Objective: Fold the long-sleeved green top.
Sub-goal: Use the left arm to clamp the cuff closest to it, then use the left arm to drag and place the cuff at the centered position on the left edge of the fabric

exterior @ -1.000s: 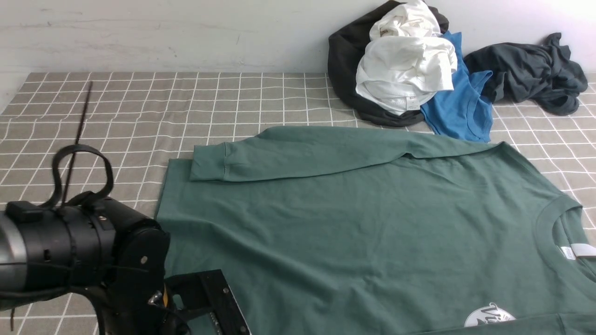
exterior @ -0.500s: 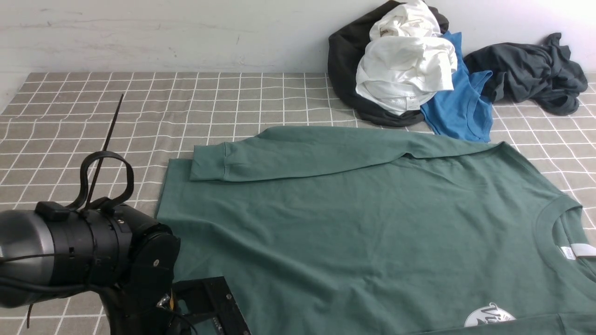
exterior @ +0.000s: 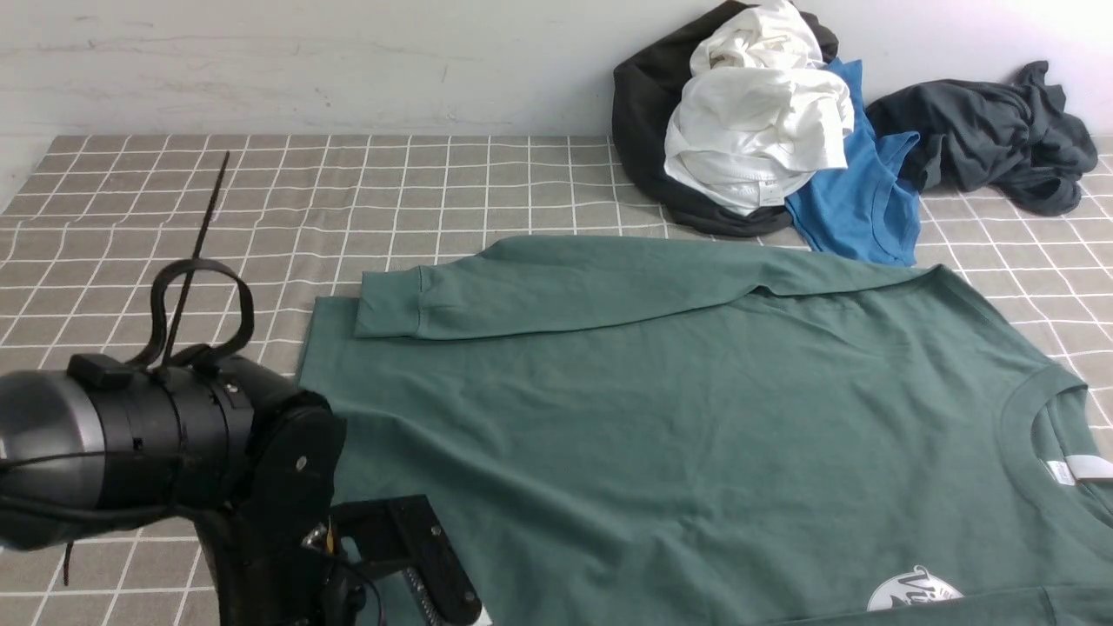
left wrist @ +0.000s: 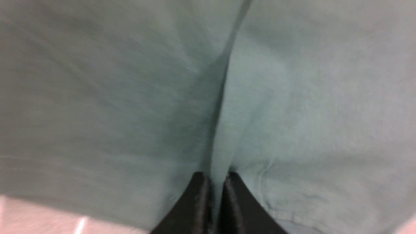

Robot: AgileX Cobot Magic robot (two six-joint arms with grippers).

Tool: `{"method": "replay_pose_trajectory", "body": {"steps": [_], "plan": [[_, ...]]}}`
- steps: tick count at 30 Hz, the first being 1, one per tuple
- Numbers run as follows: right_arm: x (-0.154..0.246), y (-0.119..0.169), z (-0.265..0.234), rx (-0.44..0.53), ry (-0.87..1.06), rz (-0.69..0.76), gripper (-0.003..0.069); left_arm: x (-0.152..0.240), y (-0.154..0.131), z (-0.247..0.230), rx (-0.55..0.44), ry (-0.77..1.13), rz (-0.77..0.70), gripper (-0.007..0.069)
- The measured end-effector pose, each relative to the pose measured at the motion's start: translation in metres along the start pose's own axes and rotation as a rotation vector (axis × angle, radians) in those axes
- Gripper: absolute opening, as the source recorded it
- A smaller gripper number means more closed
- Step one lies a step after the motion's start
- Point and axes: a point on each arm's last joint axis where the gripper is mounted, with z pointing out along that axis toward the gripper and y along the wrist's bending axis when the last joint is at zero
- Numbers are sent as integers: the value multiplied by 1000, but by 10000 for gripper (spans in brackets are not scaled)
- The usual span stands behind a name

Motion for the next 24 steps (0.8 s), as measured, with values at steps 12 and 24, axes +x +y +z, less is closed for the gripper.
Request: {"method": "replay_pose_trajectory", "body": {"steps": [12,24], "plan": [[0,-6,0,69,0,16,-14,-39,22,-107,-168,-144,44,27],[-4,-20,-2,215,-57,127,-14,-66,86,-131,-181,-237,-100,27]]}}
